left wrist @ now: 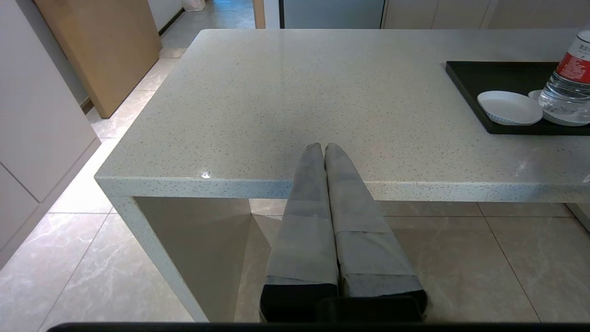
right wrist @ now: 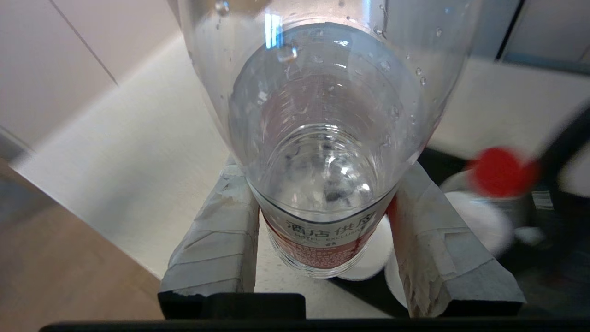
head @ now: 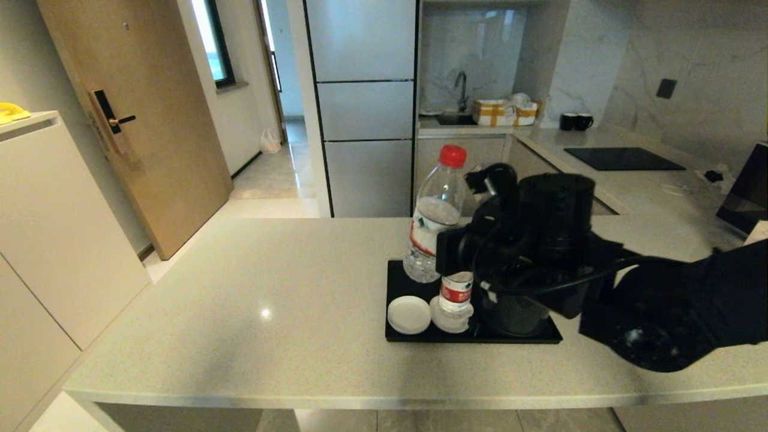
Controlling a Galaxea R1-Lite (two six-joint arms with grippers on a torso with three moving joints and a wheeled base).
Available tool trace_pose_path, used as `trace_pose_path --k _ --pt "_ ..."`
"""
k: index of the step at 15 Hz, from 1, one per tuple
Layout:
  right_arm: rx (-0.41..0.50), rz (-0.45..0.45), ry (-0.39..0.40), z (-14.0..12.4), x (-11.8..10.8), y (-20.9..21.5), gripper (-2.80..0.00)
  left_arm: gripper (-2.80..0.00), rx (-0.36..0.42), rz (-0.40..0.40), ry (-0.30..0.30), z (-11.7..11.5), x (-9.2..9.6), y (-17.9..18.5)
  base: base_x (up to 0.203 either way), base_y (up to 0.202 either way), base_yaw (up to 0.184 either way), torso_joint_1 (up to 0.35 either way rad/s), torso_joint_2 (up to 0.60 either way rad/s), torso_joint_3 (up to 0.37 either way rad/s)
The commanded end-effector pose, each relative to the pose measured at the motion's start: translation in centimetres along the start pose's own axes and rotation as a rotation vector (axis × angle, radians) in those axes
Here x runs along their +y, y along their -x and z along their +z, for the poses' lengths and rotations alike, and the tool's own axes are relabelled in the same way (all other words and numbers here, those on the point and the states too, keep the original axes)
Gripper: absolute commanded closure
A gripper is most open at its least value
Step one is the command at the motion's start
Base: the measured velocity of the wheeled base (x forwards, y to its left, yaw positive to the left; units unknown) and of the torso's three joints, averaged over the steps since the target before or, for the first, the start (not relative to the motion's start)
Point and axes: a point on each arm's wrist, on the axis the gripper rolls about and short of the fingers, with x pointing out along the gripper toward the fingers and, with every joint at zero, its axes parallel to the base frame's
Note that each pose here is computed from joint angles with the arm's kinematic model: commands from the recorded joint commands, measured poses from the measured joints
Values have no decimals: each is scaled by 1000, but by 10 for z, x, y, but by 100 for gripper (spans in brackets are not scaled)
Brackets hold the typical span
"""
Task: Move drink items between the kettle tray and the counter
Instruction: Pick up the bottled water
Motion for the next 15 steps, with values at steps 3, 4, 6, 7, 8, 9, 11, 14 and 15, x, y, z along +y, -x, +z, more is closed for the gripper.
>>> trace_pose_path --k 3,4,6,7,8,9,11,14,15 --pt "-108 -163 -54 93 -43 67 0 0 1 2 0 0 0 0 0 0 0 0 0 0" --pt "-123 -224 -73 107 -60 76 0 0 1 2 0 0 0 0 0 0 0 0 0 0" --pt "-151 -375 -101 133 -95 90 0 0 1 1 0 0 0 0 0 0 0 0 0 0" --pt "-153 -471 -113 144 -114 94 0 0 1 1 0 0 0 0 0 0 0 0 0 0" --pt "-138 -585 -129 151 -136 96 0 0 1 2 0 0 0 0 0 0 0 0 0 0" --pt "-111 -696 -148 155 -162 96 0 0 0 1 0 0 0 0 0 0 0 0 0 0" --pt "-62 -884 -188 154 -216 89 0 0 0 1 0 0 0 0 0 0 0 0 0 0" --pt "7 -1153 -206 127 -301 58 0 0 0 1 0 0 0 0 0 0 0 0 0 0" --pt "48 -1210 -187 111 -326 48 0 0 1 1 0 0 0 0 0 0 0 0 0 0"
